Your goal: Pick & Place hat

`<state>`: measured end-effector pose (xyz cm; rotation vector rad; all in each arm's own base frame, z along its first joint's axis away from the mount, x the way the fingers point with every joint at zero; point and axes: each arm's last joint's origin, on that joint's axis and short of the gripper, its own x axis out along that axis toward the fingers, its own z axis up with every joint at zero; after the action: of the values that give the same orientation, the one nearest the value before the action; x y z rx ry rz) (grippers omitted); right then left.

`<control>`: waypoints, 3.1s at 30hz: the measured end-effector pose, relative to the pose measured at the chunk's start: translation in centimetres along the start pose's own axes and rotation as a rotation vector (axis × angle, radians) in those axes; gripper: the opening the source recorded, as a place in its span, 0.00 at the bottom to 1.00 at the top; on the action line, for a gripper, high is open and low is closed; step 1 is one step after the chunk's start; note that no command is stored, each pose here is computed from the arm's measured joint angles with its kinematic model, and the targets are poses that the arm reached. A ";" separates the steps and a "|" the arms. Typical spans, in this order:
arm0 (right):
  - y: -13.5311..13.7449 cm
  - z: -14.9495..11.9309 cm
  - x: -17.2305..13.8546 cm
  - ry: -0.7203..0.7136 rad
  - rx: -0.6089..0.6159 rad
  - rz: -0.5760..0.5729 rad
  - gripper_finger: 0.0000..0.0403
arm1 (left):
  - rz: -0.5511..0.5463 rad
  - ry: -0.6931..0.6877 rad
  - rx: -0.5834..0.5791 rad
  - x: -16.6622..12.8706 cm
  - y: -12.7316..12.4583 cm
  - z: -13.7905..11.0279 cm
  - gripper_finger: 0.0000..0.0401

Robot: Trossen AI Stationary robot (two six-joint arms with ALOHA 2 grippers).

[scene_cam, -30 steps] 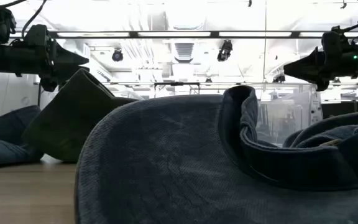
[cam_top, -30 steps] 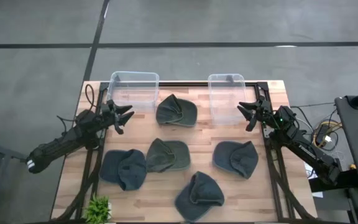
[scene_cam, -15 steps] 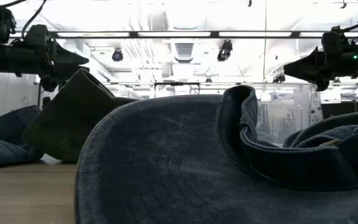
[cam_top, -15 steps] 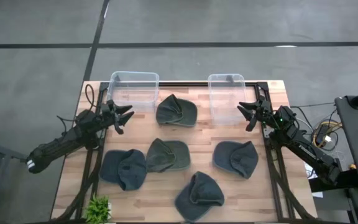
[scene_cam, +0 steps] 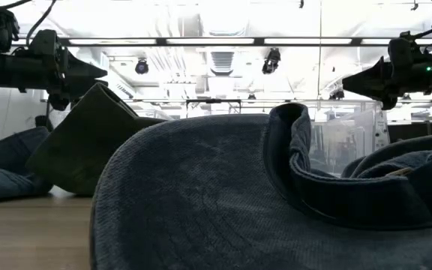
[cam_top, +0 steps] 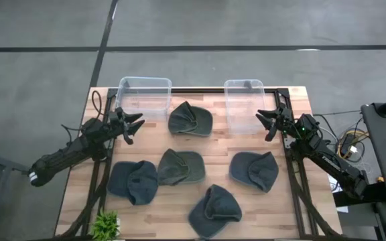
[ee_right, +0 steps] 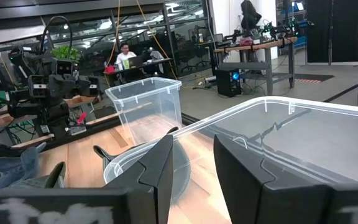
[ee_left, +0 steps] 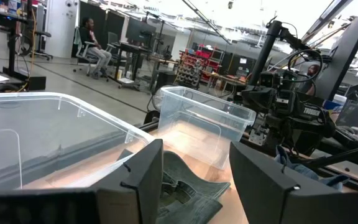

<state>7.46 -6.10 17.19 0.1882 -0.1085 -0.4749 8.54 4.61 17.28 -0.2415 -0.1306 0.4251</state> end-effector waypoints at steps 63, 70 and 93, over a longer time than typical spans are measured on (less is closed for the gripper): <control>2.1 2.0 -0.5 -0.050 0.255 0.497 0.28 | -0.076 -0.021 -0.187 0.0 -0.3 0.4 0.45; 3.7 2.7 -0.9 -0.066 0.271 0.671 0.28 | -0.092 -0.021 -0.179 0.0 -0.4 0.4 0.45; 13.6 7.8 3.7 0.340 -0.042 0.708 0.28 | -0.097 -0.026 -0.256 0.0 -0.4 0.5 0.45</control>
<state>15.56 2.84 27.76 0.1738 0.1677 0.2633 8.58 4.37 17.88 -0.4801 -0.2215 0.3147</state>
